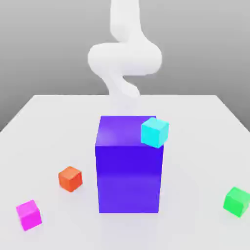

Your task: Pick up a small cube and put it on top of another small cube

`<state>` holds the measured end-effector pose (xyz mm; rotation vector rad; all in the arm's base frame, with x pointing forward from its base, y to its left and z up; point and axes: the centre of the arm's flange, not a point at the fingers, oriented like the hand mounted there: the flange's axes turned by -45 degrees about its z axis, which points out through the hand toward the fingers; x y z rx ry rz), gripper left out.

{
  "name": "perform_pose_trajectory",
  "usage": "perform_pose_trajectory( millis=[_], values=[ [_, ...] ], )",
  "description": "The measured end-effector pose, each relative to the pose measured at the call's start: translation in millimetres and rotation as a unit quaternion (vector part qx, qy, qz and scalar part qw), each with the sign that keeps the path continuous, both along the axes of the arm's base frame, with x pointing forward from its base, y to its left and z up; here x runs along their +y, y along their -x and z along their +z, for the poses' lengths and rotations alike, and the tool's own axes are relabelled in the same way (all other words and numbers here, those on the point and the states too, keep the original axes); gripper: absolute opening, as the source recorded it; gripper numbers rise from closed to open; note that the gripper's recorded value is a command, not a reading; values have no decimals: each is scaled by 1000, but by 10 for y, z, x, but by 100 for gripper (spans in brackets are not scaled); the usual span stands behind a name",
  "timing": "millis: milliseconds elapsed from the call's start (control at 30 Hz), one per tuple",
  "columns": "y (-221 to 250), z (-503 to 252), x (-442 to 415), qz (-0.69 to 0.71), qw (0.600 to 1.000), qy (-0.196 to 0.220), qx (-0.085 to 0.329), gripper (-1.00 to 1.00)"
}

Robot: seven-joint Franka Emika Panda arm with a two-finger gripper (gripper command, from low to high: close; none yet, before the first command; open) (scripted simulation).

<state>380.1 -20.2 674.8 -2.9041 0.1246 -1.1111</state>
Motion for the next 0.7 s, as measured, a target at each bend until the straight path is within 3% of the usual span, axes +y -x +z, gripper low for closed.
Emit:
perform_pose_trajectory(
  millis=[367,700],
  values=[
    [-900,-1906,-1005,-142,975,-91,146,0],
    [-736,-3783,-1954,-300,906,-141,263,0]
  ],
)
